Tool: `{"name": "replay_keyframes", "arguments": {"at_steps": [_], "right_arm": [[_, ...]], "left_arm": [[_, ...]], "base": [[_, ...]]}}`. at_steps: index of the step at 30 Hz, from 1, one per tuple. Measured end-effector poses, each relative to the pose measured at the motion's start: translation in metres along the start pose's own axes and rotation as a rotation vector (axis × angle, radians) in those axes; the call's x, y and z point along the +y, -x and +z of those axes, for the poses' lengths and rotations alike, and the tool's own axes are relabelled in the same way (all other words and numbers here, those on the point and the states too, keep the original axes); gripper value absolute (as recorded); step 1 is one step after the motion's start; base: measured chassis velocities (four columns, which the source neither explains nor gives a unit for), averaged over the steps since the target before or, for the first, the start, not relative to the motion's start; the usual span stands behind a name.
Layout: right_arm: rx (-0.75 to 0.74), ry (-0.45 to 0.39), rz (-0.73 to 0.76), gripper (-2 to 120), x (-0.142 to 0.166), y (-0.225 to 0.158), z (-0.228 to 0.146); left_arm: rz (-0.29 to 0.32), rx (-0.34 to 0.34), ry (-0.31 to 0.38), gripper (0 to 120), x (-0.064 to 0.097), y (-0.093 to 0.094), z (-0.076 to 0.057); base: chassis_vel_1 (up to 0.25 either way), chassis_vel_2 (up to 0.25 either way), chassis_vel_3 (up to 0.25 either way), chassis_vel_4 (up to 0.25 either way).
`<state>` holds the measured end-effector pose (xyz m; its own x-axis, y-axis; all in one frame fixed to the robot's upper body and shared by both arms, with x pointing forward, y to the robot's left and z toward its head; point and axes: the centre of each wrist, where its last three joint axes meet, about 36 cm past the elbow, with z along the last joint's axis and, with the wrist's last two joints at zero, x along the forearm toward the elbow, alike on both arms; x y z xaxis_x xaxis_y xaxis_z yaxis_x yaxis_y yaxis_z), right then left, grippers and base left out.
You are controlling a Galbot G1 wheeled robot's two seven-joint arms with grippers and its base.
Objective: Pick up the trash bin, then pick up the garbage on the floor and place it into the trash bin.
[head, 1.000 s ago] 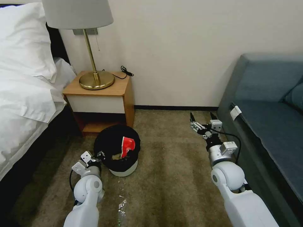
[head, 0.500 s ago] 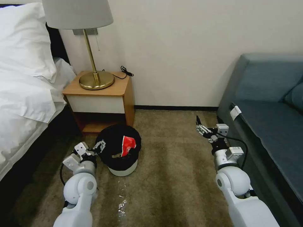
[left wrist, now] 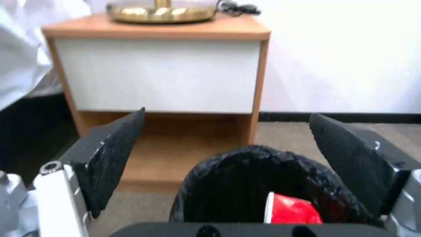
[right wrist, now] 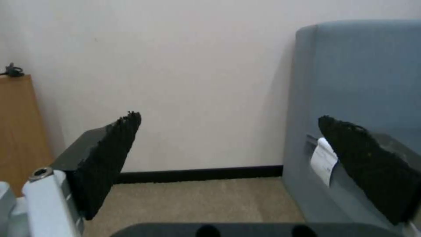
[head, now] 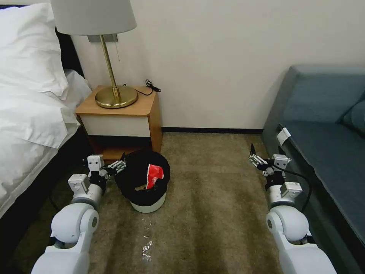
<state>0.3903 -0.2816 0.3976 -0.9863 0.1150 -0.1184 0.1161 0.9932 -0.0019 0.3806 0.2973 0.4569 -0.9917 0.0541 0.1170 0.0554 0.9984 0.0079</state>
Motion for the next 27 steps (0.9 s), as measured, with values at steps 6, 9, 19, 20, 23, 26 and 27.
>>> {"name": "replay_keyframes", "arguments": {"at_steps": [6, 9, 19, 20, 23, 26, 27], "right_arm": [[0.03, 0.011, 0.005, 100, 0.0, -0.006, 0.005], [0.053, 0.029, 0.007, 100, 0.001, -0.01, 0.008], [0.044, 0.004, -0.004, 100, -0.009, -0.016, 0.025], [0.043, -0.002, -0.005, 100, -0.01, -0.017, 0.027], [0.045, -0.002, -0.006, 100, -0.011, -0.018, 0.028], [0.042, -0.006, -0.01, 100, -0.011, -0.018, 0.031], [0.038, -0.006, -0.014, 100, -0.012, -0.017, 0.032]], "left_arm": [[0.013, -0.087, 0.019, 100, 0.001, 0.006, 0.012], [0.018, -0.119, 0.012, 100, 0.0, 0.008, 0.02], [0.001, -0.146, -0.028, 100, -0.003, 0.01, 0.034], [-0.004, -0.145, -0.029, 100, -0.003, 0.011, 0.035], [-0.01, -0.144, -0.03, 100, -0.003, 0.011, 0.036], [-0.016, -0.145, -0.034, 100, -0.004, 0.013, 0.036], [-0.013, -0.146, -0.045, 100, -0.005, 0.013, 0.036]], "base": [[0.0, 0.0, 0.0, 0.0], [0.0, 0.0, 0.0, 0.0], [0.0, 0.0, 0.0, 0.0], [0.0, 0.0, 0.0, 0.0], [0.0, 0.0, 0.0, 0.0], [0.0, 0.0, 0.0, 0.0], [0.0, 0.0, 0.0, 0.0]]}}
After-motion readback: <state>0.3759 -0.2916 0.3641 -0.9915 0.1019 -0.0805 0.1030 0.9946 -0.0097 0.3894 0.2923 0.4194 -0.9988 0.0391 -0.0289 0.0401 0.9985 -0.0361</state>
